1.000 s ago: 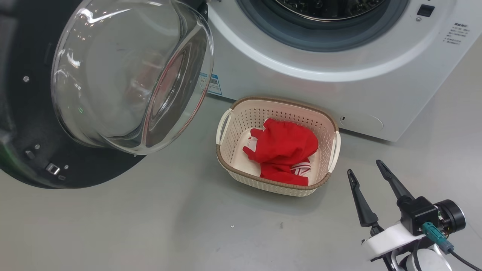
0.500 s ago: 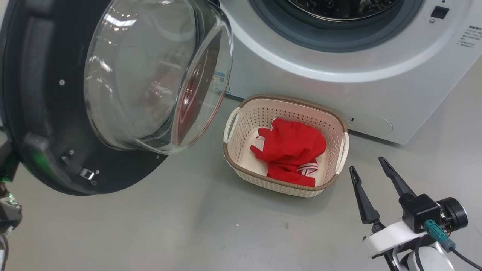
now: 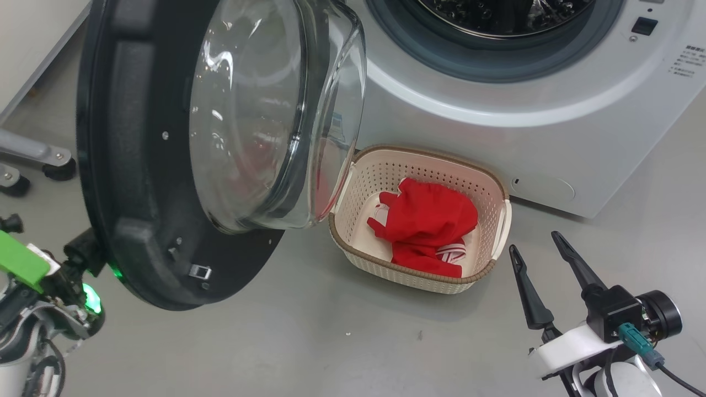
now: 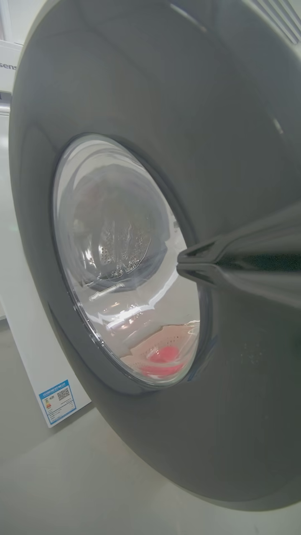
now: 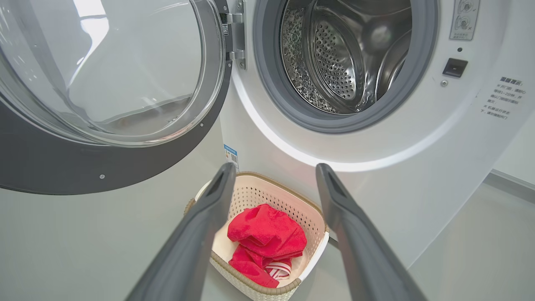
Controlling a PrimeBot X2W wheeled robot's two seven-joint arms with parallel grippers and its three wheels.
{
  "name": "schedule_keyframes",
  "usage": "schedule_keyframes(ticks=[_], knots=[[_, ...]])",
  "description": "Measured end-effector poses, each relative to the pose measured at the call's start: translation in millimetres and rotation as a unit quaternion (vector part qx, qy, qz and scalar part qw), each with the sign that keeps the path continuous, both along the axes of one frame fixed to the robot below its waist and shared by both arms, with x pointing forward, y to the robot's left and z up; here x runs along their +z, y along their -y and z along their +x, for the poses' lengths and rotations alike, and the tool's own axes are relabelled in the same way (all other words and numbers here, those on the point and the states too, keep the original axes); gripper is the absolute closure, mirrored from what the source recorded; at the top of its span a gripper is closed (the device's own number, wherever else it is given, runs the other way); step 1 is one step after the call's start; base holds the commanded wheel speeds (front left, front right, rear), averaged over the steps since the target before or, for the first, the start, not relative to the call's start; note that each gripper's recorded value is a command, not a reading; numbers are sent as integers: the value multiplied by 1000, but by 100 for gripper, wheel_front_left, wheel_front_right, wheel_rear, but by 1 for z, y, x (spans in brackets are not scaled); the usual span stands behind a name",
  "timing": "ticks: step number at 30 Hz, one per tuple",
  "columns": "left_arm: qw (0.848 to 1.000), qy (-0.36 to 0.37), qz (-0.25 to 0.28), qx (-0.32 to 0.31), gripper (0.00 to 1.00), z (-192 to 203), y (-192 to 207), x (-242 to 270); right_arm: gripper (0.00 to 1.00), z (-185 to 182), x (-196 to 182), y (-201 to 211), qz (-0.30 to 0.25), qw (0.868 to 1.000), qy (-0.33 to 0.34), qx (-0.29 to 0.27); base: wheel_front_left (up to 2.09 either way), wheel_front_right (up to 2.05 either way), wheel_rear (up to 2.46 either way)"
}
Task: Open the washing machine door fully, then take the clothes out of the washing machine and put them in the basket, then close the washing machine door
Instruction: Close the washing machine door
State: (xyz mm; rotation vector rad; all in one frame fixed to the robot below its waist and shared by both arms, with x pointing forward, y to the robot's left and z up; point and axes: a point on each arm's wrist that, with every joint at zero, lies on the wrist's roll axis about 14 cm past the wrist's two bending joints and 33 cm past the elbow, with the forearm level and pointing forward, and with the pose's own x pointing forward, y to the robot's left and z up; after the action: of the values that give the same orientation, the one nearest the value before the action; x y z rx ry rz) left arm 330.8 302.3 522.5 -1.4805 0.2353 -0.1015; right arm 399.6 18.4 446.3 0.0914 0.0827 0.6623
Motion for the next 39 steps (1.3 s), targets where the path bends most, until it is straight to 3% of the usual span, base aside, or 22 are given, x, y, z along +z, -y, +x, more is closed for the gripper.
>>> schedule_keyframes(ticks=[19,39], knots=[[981,69,-33,-177,100,5,100,28,0,-5,9,17,17,999,-2,-39,0,0,0],[951,81,-68,-291,100,31,169,27,0,-3,26,65,32,992,13,-124,0,0,0]])
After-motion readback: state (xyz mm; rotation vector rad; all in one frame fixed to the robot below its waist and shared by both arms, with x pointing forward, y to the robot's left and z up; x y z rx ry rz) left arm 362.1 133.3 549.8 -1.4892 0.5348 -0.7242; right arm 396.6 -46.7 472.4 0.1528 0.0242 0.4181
